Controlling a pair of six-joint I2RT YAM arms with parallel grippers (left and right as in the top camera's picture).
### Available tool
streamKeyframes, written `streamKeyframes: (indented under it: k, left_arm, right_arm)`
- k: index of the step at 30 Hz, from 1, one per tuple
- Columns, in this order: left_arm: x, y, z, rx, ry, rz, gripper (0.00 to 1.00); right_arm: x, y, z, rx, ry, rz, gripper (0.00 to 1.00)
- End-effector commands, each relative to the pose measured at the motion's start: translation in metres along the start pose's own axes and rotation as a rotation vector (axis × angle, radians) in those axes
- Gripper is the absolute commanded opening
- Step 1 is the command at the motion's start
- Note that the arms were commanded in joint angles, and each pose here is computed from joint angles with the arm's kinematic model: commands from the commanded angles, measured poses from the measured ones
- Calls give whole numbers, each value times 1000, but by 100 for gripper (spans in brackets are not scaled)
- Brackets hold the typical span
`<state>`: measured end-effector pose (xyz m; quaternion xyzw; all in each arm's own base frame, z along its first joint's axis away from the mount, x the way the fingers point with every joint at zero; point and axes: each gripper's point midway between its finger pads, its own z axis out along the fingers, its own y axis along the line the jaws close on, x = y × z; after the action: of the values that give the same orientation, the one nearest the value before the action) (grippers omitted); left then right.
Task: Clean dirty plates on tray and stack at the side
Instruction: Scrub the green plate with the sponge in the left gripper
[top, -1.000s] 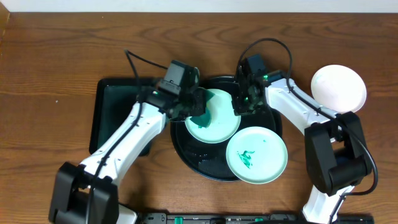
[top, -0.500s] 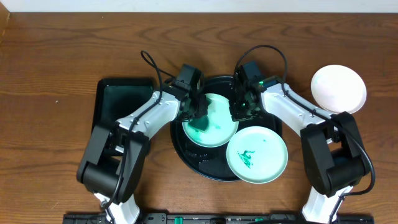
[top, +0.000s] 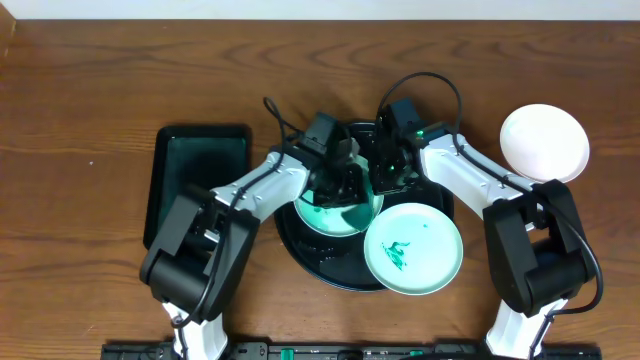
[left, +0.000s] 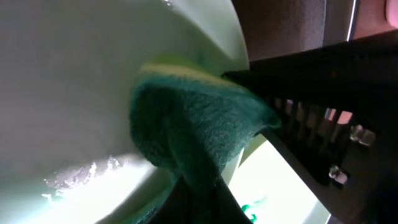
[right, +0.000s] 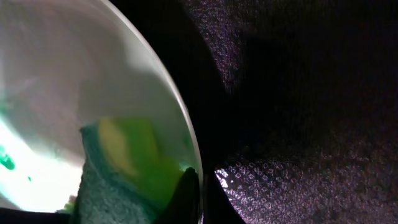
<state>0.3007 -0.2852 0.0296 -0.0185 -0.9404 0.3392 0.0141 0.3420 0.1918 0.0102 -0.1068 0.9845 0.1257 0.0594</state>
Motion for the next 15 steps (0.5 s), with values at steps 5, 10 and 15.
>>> streamKeyframes:
  k: [5,10,15]
  left_arm:
    - [-12,68,-15,-257,-73,-132,7]
    - [-14,136,-51,-564,-116,-152,7]
    - [-14,175,-84,-819,-158,-140,7]
  right_arm:
    - [5,4,3,-5,14,-5,1]
    - [5,4,3,-4,14,-6,1]
    - [5,4,3,-4,14,-6,1]
